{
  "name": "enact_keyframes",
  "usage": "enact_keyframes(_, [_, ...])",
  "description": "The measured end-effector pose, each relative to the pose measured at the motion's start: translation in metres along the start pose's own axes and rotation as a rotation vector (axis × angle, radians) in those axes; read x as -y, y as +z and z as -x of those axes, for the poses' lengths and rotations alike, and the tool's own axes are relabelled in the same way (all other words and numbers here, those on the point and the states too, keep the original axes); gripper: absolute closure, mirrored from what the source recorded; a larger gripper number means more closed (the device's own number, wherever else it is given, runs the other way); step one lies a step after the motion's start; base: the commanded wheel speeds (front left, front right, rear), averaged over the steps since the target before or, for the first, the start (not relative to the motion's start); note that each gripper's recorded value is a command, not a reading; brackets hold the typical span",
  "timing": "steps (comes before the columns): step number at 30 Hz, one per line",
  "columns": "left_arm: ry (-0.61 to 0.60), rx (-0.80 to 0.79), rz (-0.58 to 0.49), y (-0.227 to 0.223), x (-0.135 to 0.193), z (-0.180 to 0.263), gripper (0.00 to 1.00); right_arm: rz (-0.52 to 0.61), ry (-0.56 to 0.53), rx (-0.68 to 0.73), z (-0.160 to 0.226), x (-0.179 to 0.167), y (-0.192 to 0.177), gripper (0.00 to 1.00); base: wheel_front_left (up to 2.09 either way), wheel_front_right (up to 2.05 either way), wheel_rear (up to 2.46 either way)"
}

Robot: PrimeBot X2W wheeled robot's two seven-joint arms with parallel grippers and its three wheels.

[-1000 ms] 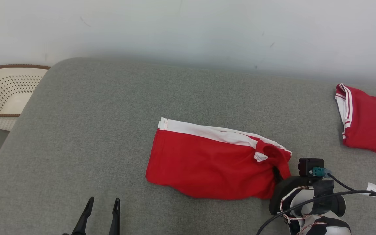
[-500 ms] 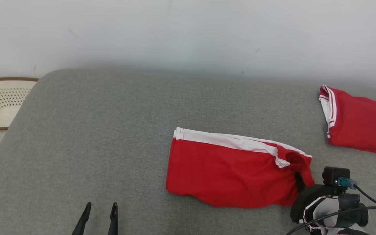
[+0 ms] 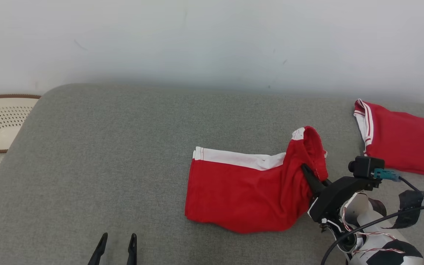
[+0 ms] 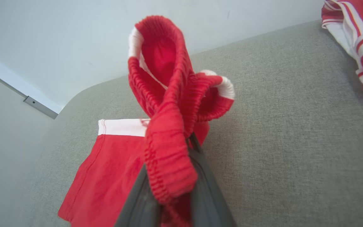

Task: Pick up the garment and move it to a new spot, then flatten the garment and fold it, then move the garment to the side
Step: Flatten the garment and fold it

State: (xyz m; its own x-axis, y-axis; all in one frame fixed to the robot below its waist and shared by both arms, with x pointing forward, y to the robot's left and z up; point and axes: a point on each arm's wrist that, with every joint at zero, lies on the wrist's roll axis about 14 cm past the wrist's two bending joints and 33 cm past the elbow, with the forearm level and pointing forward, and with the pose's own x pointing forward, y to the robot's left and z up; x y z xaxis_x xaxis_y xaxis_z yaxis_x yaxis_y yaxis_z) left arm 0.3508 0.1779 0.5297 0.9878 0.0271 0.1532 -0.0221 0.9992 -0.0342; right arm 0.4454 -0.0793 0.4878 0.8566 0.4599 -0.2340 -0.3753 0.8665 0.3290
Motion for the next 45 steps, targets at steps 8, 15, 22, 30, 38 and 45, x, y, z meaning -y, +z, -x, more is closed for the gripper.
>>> enact_keyframes(8, [0.030,-0.001,0.008,0.001,-0.008,0.007,0.00,-0.073,0.153,-0.020,-0.009,-0.052,0.004,1.00,0.00,0.00,0.00])
enact_keyframes(15, [0.048,0.002,0.008,0.002,-0.013,0.013,0.00,-0.098,0.220,-0.072,-0.023,-0.084,-0.005,1.00,0.00,0.00,0.00])
enact_keyframes(22, [0.064,-0.001,0.013,0.002,-0.017,0.015,0.00,-0.087,0.222,-0.143,-0.041,-0.099,-0.022,1.00,0.00,0.00,0.00])
enact_keyframes(30, [0.072,-0.015,0.019,-0.001,-0.018,0.016,0.00,-0.073,0.203,-0.191,-0.059,-0.106,-0.036,1.00,0.00,0.00,0.00])
enact_keyframes(38, [0.075,-0.018,0.030,-0.002,-0.015,0.016,0.00,-0.046,0.193,-0.225,-0.068,-0.111,-0.049,1.00,0.00,0.00,0.00])
enact_keyframes(45, [0.084,-0.022,0.031,-0.003,-0.017,0.017,0.00,-0.007,0.199,-0.213,-0.069,-0.114,-0.051,0.00,0.00,0.00,0.00])
